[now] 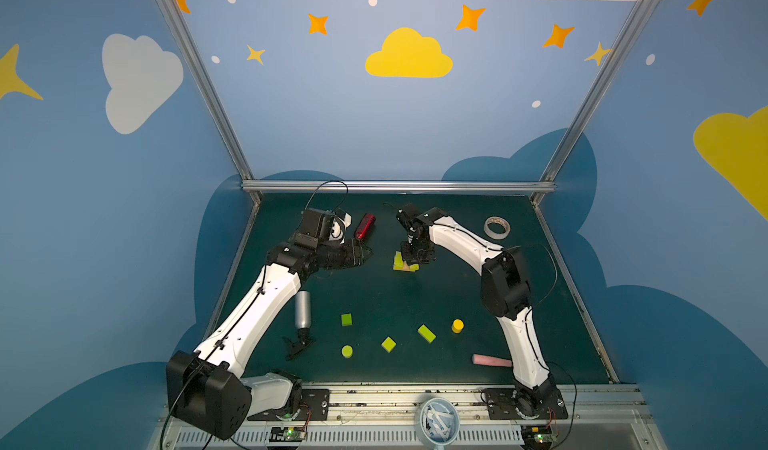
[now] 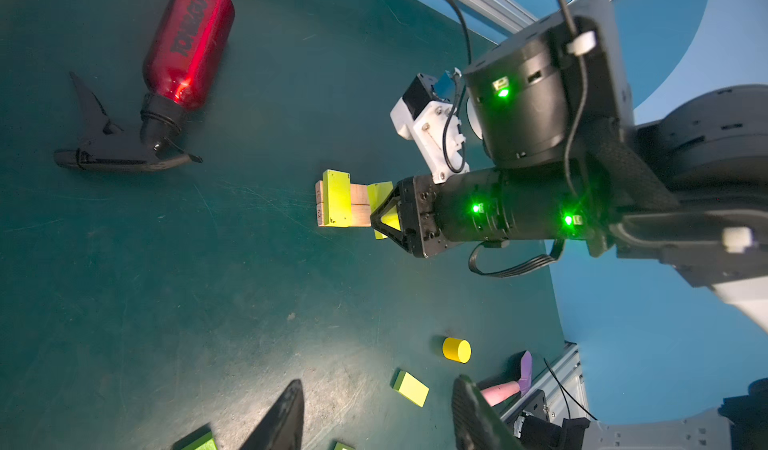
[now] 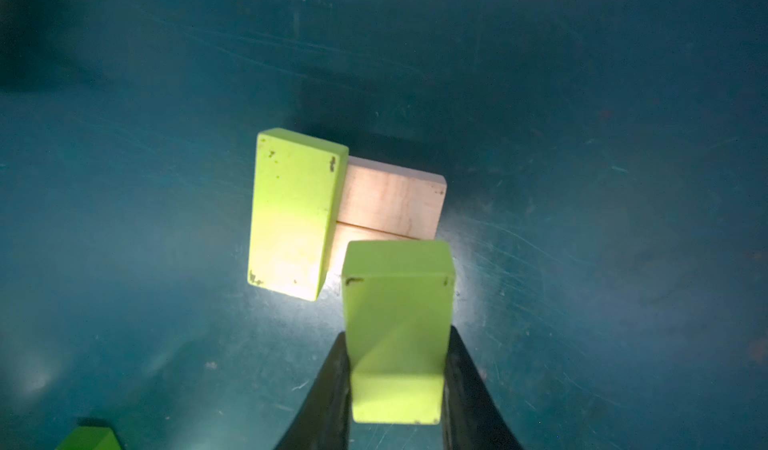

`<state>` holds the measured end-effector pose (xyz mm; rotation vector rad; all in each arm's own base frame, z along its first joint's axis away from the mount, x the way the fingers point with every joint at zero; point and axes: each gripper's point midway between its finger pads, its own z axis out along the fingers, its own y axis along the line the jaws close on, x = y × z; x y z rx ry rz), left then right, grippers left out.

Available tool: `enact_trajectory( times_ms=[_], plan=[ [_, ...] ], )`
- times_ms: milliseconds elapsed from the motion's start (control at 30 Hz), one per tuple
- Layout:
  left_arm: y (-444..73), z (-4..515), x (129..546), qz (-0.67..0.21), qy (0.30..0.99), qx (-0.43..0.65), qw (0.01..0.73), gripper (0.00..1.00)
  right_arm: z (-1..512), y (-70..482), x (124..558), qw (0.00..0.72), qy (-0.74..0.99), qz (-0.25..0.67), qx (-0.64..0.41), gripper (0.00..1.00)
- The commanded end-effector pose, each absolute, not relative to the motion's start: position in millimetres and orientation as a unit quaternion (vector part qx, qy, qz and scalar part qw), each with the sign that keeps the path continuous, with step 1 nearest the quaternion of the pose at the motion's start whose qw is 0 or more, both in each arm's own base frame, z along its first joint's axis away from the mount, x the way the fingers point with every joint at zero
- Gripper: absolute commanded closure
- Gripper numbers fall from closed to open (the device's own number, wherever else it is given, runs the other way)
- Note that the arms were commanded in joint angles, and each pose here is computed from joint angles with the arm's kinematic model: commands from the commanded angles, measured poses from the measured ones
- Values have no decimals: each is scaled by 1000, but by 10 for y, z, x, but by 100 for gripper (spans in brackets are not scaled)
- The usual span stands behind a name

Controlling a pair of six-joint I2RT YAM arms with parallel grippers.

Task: Build the wood block tower
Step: 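Carry the lime-green block with the right gripper beside the first green block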

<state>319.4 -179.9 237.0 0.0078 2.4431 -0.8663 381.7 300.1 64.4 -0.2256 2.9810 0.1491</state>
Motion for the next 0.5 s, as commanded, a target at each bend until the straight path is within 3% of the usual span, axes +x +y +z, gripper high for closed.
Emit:
enact_trajectory(
  times_ms=[0, 467],
  plan=[
    [-1794, 2312, 3207, -316, 911, 5, 265, 44, 643, 2982, 3837, 64, 994, 47, -71, 80],
    [-1806, 2301, 3228, -317, 911, 7, 263, 44, 571, 3041, 3944, 54, 995, 63, -55, 78]
  ],
)
